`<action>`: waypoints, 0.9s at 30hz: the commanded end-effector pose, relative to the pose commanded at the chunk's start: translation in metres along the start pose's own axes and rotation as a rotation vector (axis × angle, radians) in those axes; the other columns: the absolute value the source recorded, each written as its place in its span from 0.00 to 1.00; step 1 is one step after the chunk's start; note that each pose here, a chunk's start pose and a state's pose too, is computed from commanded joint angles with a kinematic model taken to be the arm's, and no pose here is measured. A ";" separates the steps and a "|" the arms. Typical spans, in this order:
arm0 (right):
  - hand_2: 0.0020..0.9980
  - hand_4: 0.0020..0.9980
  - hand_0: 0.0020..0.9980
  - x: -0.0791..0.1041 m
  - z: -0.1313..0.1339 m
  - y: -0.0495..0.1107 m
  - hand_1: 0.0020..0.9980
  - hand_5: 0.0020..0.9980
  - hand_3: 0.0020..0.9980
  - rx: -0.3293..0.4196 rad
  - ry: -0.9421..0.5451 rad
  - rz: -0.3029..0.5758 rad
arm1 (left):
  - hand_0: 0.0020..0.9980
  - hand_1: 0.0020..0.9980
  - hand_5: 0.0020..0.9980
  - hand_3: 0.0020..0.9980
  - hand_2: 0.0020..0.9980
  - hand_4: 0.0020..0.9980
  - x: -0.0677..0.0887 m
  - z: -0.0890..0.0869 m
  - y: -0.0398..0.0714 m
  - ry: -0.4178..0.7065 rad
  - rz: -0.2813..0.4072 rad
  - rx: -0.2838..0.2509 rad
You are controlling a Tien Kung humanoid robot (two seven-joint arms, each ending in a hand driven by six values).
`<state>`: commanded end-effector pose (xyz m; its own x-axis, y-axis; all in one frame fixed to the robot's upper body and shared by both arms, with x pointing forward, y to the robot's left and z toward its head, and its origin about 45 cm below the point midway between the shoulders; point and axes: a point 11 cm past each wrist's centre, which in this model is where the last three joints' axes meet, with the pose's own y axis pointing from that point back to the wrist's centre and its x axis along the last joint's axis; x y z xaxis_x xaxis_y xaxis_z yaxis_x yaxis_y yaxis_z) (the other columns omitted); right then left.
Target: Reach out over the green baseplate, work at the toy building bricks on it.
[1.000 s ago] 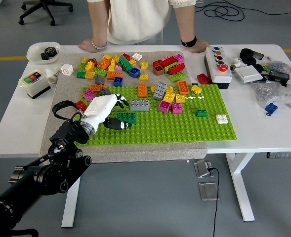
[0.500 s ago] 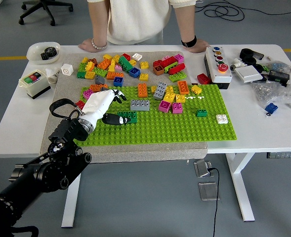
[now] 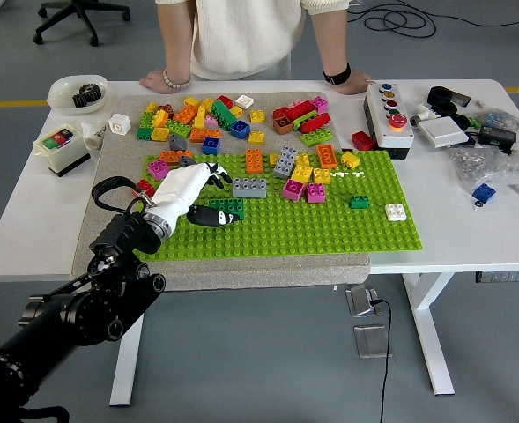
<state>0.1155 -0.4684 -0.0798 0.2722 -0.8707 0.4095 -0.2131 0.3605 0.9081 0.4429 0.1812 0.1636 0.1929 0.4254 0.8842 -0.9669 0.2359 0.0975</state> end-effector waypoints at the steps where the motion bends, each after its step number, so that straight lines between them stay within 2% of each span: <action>1: 0.68 0.80 0.74 0.000 0.000 0.000 0.64 0.51 0.62 0.000 0.000 0.000 | 0.71 0.65 0.27 0.64 0.61 1.00 -0.001 0.000 0.000 -0.001 -0.002 -0.002; 5: 0.68 0.80 0.74 0.000 0.001 0.000 0.64 0.51 0.62 -0.002 0.001 0.000 | 0.71 0.65 0.27 0.64 0.61 1.00 -0.001 0.005 0.001 0.002 -0.007 -0.014; 11: 0.68 0.80 0.74 -0.001 0.002 0.000 0.64 0.51 0.62 -0.005 0.002 -0.001 | 0.73 0.66 0.28 0.64 0.61 1.00 -0.002 0.020 0.004 0.026 -0.024 -0.057; 12: 0.68 0.80 0.74 -0.001 0.001 0.000 0.64 0.51 0.62 -0.003 0.002 -0.001 | 0.77 0.70 0.31 0.63 0.66 1.00 -0.003 0.024 0.005 0.035 -0.029 -0.066; 17: 0.68 0.80 0.74 -0.001 0.001 0.000 0.64 0.51 0.62 -0.001 0.003 -0.002 | 0.77 0.70 0.31 0.63 0.66 1.00 -0.006 0.035 0.007 0.064 -0.056 -0.102; 18: 0.68 0.80 0.74 -0.001 0.001 0.000 0.64 0.51 0.62 -0.002 0.003 -0.002 | 0.83 0.76 0.44 0.61 0.71 1.00 -0.008 0.038 0.008 0.069 -0.065 -0.113; 23: 0.68 0.80 0.74 -0.001 0.001 0.000 0.64 0.51 0.62 -0.003 0.003 -0.002 | 0.83 0.76 0.44 0.61 0.71 1.00 -0.012 0.050 0.011 0.079 -0.100 -0.159; 24: 0.68 0.80 0.74 -0.001 0.001 0.000 0.64 0.51 0.62 -0.003 0.002 -0.002 | 0.95 0.89 0.55 0.61 0.82 1.00 -0.013 0.051 0.011 0.076 -0.107 -0.166; 27: 0.68 0.80 0.74 -0.001 0.000 0.000 0.64 0.51 0.62 0.000 0.000 -0.001 | 0.95 0.89 0.55 0.61 0.82 1.00 -0.016 0.051 0.011 0.061 -0.125 -0.174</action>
<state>0.1155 -0.4675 -0.0801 0.2729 -0.8710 0.4084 -0.2125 0.3595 0.9086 0.4207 0.1326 0.1741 0.3243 0.4343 0.8403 -0.8923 0.4353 0.1194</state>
